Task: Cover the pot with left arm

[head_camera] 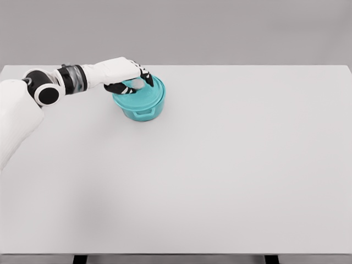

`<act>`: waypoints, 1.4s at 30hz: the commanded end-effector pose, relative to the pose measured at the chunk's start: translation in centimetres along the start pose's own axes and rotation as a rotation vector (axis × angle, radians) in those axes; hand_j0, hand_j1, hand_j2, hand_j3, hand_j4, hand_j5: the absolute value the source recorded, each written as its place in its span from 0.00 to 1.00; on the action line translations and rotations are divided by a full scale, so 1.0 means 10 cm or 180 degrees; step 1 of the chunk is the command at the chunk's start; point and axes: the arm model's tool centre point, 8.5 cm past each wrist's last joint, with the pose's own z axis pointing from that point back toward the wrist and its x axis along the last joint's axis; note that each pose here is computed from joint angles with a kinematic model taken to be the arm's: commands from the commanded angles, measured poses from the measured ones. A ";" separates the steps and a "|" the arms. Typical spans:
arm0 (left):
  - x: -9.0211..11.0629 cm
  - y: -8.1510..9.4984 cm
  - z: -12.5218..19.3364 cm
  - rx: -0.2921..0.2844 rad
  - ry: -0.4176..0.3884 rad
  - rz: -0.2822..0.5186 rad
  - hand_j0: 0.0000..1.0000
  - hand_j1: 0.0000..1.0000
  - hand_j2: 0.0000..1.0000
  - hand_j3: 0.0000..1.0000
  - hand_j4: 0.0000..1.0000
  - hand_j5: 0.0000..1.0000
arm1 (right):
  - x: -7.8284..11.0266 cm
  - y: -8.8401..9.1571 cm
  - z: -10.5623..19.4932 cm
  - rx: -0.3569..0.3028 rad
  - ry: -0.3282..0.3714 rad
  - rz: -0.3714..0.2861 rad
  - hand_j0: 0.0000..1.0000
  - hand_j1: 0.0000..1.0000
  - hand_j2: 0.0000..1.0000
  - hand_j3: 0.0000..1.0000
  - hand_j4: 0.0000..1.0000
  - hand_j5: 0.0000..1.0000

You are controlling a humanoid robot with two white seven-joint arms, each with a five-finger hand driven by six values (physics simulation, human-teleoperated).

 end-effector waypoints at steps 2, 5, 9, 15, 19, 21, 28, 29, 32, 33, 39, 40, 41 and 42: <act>0.00 0.01 0.00 0.0019 0.0002 0.0018 0.66 0.66 0.66 0.66 0.66 0.66 | 0.00 0.00 0.00 0.0001 0.0001 0.0000 1.00 1.00 1.00 1.00 1.00 1.00; -0.01 0.01 0.01 0.0020 0.0005 0.0019 0.69 0.69 0.69 0.69 0.69 0.69 | 0.00 0.00 0.00 0.0001 0.0001 0.0000 1.00 1.00 1.00 1.00 1.00 1.00; -0.01 0.01 0.02 0.0023 0.0004 0.0009 0.73 0.73 0.73 0.73 0.73 0.73 | 0.00 0.00 0.00 0.0001 0.0001 0.0000 1.00 1.00 1.00 1.00 1.00 1.00; -0.02 0.07 0.04 0.0053 0.0007 -0.0009 0.75 0.75 0.75 0.75 0.75 0.75 | 0.00 0.00 0.00 0.0001 0.0001 0.0000 1.00 1.00 1.00 1.00 1.00 1.00; -0.11 0.12 0.19 0.0064 0.0085 -0.0058 0.75 0.75 0.75 0.75 0.75 0.75 | 0.00 0.00 0.00 0.0001 0.0001 0.0000 1.00 1.00 1.00 1.00 1.00 1.00; -0.14 0.20 0.32 0.0090 0.0114 -0.0145 0.77 0.77 0.77 0.77 0.77 0.77 | 0.01 0.00 0.00 0.0001 -0.0004 0.0001 1.00 1.00 1.00 1.00 1.00 1.00; -0.18 0.37 1.50 0.0151 0.0275 -0.0500 0.98 0.98 0.98 0.98 0.98 0.98 | 0.00 0.00 0.00 0.0001 0.0001 0.0000 1.00 1.00 1.00 1.00 1.00 1.00; -0.18 0.37 1.65 0.0170 0.0317 -0.0509 1.00 1.00 1.00 1.00 1.00 1.00 | 0.00 0.00 0.00 0.0001 0.0001 0.0000 1.00 1.00 1.00 1.00 1.00 1.00; -0.24 0.23 2.06 0.0277 0.0533 -0.0419 1.00 1.00 1.00 1.00 1.00 1.00 | 0.00 0.00 0.00 0.0001 0.0001 0.0000 1.00 1.00 1.00 1.00 1.00 1.00; -0.25 0.18 2.10 0.0288 0.0567 -0.0381 1.00 1.00 1.00 1.00 1.00 1.00 | 0.00 0.00 0.00 0.0001 0.0001 0.0000 1.00 1.00 1.00 1.00 1.00 1.00; -0.26 -0.09 2.08 0.0128 0.0579 -0.0260 1.00 1.00 1.00 1.00 1.00 1.00 | 0.00 0.00 0.00 0.0001 0.0001 0.0000 1.00 1.00 1.00 1.00 1.00 1.00; -0.25 -0.10 2.07 0.0127 0.0566 -0.0253 1.00 1.00 1.00 1.00 1.00 1.00 | 0.00 0.00 0.00 0.0001 0.0001 0.0000 1.00 1.00 1.00 1.00 1.00 1.00; -0.24 -0.10 2.06 0.0127 0.0558 -0.0256 1.00 1.00 1.00 1.00 1.00 1.00 | 0.00 0.00 0.00 0.0001 0.0001 0.0000 1.00 1.00 1.00 1.00 1.00 1.00; -0.25 -0.10 2.06 0.0125 0.0562 -0.0253 1.00 1.00 1.00 1.00 1.00 1.00 | 0.00 0.00 0.00 0.0001 0.0001 0.0000 1.00 1.00 1.00 1.00 1.00 1.00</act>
